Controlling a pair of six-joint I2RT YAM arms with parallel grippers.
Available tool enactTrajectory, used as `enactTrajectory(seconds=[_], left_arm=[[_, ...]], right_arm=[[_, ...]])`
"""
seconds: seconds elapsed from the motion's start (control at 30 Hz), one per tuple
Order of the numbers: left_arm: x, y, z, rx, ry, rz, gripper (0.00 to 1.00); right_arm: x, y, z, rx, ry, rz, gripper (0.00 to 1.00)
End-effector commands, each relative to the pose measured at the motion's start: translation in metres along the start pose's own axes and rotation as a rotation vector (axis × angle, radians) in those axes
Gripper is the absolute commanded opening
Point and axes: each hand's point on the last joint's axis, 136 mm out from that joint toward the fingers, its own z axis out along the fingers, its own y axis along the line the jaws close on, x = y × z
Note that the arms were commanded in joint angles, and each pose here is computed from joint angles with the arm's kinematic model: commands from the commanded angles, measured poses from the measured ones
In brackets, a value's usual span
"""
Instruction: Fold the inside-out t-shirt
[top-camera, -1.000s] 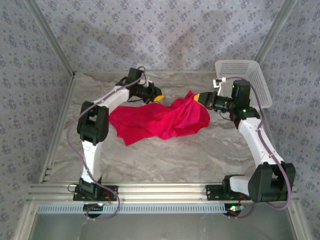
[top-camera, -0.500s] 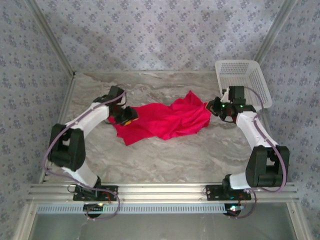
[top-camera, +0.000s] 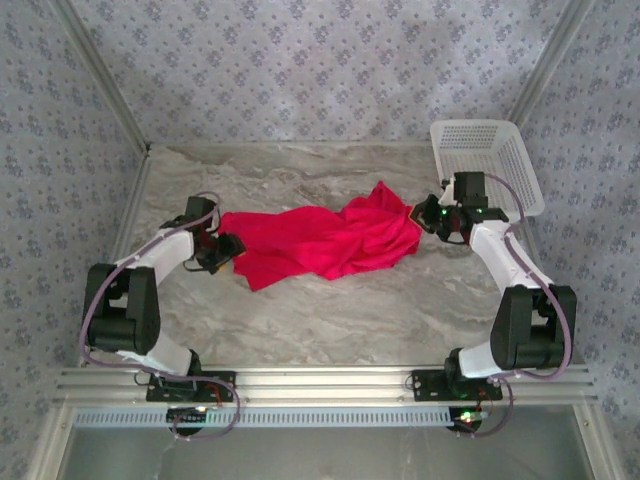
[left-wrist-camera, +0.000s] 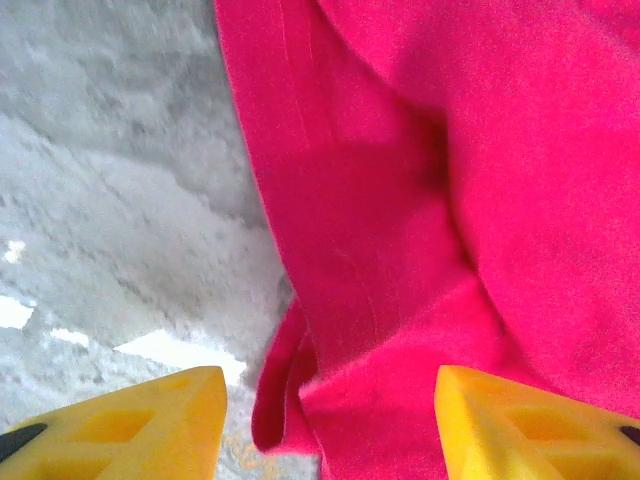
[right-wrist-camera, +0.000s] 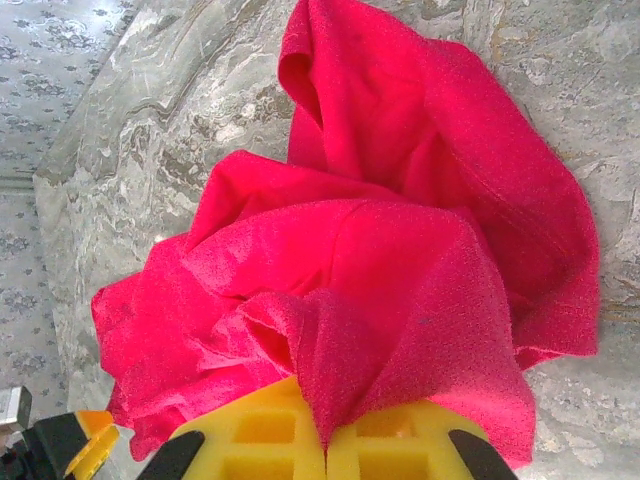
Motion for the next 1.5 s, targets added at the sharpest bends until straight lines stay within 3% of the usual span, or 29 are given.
enactTrajectory(seconds=[0.0,0.17,0.37,0.47,0.6,0.8,0.93,1.17,1.33,1.47], left_arm=[[-0.014,-0.002,0.008,0.031,-0.025,-0.018,0.57],[-0.023,-0.005,0.026,0.059,-0.009,-0.047,0.47],[-0.05,-0.026,0.018,0.123,-0.019,-0.063,0.04],[-0.087,-0.05,-0.031,0.173,-0.095,-0.045,0.0],[-0.139,-0.085,-0.139,0.254,-0.288,-0.005,0.0],[-0.169,-0.108,-0.289,0.413,-0.564,0.001,0.0],[-0.167,-0.113,-0.361,0.485,-0.709,0.02,0.0],[-0.146,-0.112,-0.466,0.545,-0.922,0.067,0.0],[-0.113,-0.102,-0.537,0.499,-1.141,0.125,0.0],[-0.091,-0.092,-0.567,0.436,-1.273,0.167,0.0]], right_arm=[[-0.004,0.01,-0.009,-0.008,-0.007,0.003,0.0],[-0.005,0.015,-0.011,-0.015,-0.01,-0.003,0.0],[-0.014,0.026,-0.016,-0.048,-0.018,-0.01,0.0],[-0.038,0.047,-0.033,-0.09,-0.063,-0.026,0.0],[-0.088,0.087,-0.084,-0.169,-0.186,-0.062,0.0],[-0.142,0.137,-0.171,-0.28,-0.383,-0.081,0.0],[-0.154,0.171,-0.217,-0.368,-0.463,-0.106,0.0],[-0.143,0.226,-0.303,-0.512,-0.543,-0.185,0.0],[-0.122,0.256,-0.381,-0.607,-0.666,-0.256,0.0],[-0.109,0.262,-0.403,-0.622,-0.704,-0.283,0.0]])
